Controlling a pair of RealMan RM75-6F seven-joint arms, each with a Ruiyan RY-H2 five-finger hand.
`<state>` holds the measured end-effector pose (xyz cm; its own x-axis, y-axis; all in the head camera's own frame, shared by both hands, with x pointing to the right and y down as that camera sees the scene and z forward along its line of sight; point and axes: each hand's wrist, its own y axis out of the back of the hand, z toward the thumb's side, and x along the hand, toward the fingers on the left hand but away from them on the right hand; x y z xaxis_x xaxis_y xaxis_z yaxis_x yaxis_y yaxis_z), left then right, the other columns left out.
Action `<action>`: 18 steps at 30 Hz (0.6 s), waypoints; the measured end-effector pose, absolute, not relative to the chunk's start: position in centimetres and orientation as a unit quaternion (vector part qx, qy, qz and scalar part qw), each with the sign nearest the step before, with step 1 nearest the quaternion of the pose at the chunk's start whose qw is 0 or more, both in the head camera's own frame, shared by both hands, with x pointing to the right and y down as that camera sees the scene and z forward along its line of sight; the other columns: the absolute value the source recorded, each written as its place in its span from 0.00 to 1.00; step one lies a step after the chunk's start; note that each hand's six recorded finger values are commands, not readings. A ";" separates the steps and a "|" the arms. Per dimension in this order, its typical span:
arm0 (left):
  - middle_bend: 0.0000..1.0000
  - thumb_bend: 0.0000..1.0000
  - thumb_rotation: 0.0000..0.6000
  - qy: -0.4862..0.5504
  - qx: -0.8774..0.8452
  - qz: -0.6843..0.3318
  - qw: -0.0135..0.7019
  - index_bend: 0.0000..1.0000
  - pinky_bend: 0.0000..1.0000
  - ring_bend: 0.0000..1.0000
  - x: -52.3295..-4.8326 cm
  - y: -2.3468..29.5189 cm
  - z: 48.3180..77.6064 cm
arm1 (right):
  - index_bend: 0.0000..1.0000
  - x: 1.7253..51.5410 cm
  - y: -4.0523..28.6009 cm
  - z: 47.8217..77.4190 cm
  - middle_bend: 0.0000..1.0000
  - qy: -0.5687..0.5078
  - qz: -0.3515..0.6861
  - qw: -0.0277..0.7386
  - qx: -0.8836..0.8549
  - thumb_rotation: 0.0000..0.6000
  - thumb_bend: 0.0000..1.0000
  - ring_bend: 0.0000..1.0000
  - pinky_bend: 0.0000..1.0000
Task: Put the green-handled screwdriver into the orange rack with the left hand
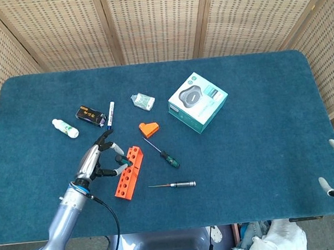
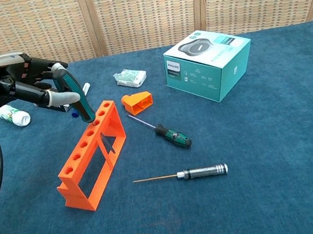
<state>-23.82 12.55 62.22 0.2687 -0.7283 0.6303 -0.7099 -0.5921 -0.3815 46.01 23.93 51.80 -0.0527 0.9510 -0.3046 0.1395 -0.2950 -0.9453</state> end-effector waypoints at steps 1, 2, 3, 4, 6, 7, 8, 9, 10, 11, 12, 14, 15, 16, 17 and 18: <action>0.06 0.32 1.00 0.451 -0.796 -0.403 0.011 0.65 0.00 0.00 -23.8 12.6 62.3 | 0.00 46.0 23.9 51.8 0.00 -0.468 0.554 0.366 -0.583 1.00 0.26 0.00 0.00; 0.06 0.32 1.00 0.450 -0.797 -0.404 0.011 0.65 0.00 0.00 -23.8 12.6 62.4 | 0.00 46.0 23.9 51.8 0.00 -0.468 0.554 0.366 -0.583 1.00 0.26 0.00 0.00; 0.06 0.32 1.00 0.449 -0.797 -0.405 0.010 0.65 0.00 0.00 -23.8 12.7 62.5 | 0.00 46.0 23.9 51.7 0.00 -0.468 0.554 0.367 -0.582 1.00 0.26 0.00 0.00; 0.06 0.32 1.00 0.447 -0.797 -0.406 0.010 0.65 0.00 0.00 -23.8 12.7 62.5 | 0.00 46.0 23.9 51.7 0.00 -0.469 0.554 0.367 -0.582 1.00 0.26 0.00 0.00; 0.06 0.32 1.00 0.445 -0.797 -0.408 0.008 0.65 0.00 0.00 -23.8 12.8 62.7 | 0.00 46.0 23.9 51.7 0.00 -0.469 0.554 0.367 -0.582 1.00 0.26 0.00 0.00; 0.06 0.32 1.00 0.445 -0.797 -0.409 0.008 0.65 0.00 0.00 -23.8 12.9 62.8 | 0.00 46.0 23.9 51.7 0.00 -0.469 0.553 0.367 -0.582 1.00 0.26 0.00 0.00; 0.06 0.32 1.00 0.444 -0.797 -0.409 0.006 0.65 0.00 0.00 -23.8 12.9 62.9 | 0.00 46.0 23.9 51.7 0.00 -0.469 0.553 0.367 -0.582 1.00 0.26 0.00 0.00; 0.06 0.32 1.00 0.443 -0.798 -0.409 0.005 0.65 0.00 0.00 -23.7 13.0 63.0 | 0.00 46.0 23.9 51.7 0.00 -0.469 0.553 0.367 -0.582 1.00 0.26 0.00 0.00; 0.06 0.32 1.00 0.443 -0.798 -0.410 0.005 0.65 0.00 0.00 -23.7 13.0 63.0 | 0.00 46.0 23.9 51.7 0.00 -0.469 0.553 0.367 -0.582 1.00 0.26 0.00 0.00; 0.06 0.32 1.00 0.442 -0.798 -0.409 0.005 0.65 0.00 0.00 -23.7 13.0 63.0 | 0.00 46.0 23.9 51.7 0.00 -0.470 0.553 0.367 -0.582 1.00 0.26 0.00 0.00; 0.06 0.32 1.00 0.441 -0.798 -0.409 0.005 0.65 0.00 0.00 -23.7 13.0 63.0 | 0.00 46.0 23.9 51.7 0.00 -0.470 0.553 0.367 -0.582 1.00 0.26 0.00 0.00; 0.06 0.32 1.00 0.441 -0.799 -0.409 0.006 0.64 0.00 0.00 -23.7 13.0 63.0 | 0.00 46.0 23.9 51.7 0.00 -0.471 0.552 0.367 -0.582 1.00 0.26 0.00 0.00; 0.06 0.32 1.00 0.441 -0.799 -0.409 0.006 0.64 0.00 0.00 -23.7 13.0 63.0 | 0.00 46.1 23.9 51.7 0.00 -0.471 0.552 0.367 -0.582 1.00 0.26 0.00 0.00; 0.06 0.32 1.00 0.441 -0.799 -0.408 0.005 0.64 0.00 0.00 -23.6 13.0 63.0 | 0.00 46.1 23.9 51.6 0.00 -0.471 0.552 0.368 -0.581 1.00 0.26 0.00 0.00; 0.06 0.32 1.00 0.441 -0.800 -0.408 0.005 0.63 0.00 0.00 -23.6 13.0 63.0 | 0.00 46.1 23.9 51.6 0.00 -0.471 0.552 0.368 -0.581 1.00 0.26 0.00 0.00; 0.06 0.32 1.00 0.440 -0.800 -0.408 0.005 0.62 0.00 0.00 -23.6 13.0 63.0 | 0.00 46.1 23.9 51.6 0.00 -0.472 0.552 0.368 -0.581 1.00 0.26 0.00 0.00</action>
<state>-23.60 13.02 63.02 0.2808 -0.7079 0.6480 -0.6999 -0.6131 -0.3664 46.08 23.89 51.63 -0.0539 0.9541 -0.2947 0.1426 -0.2848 -0.9479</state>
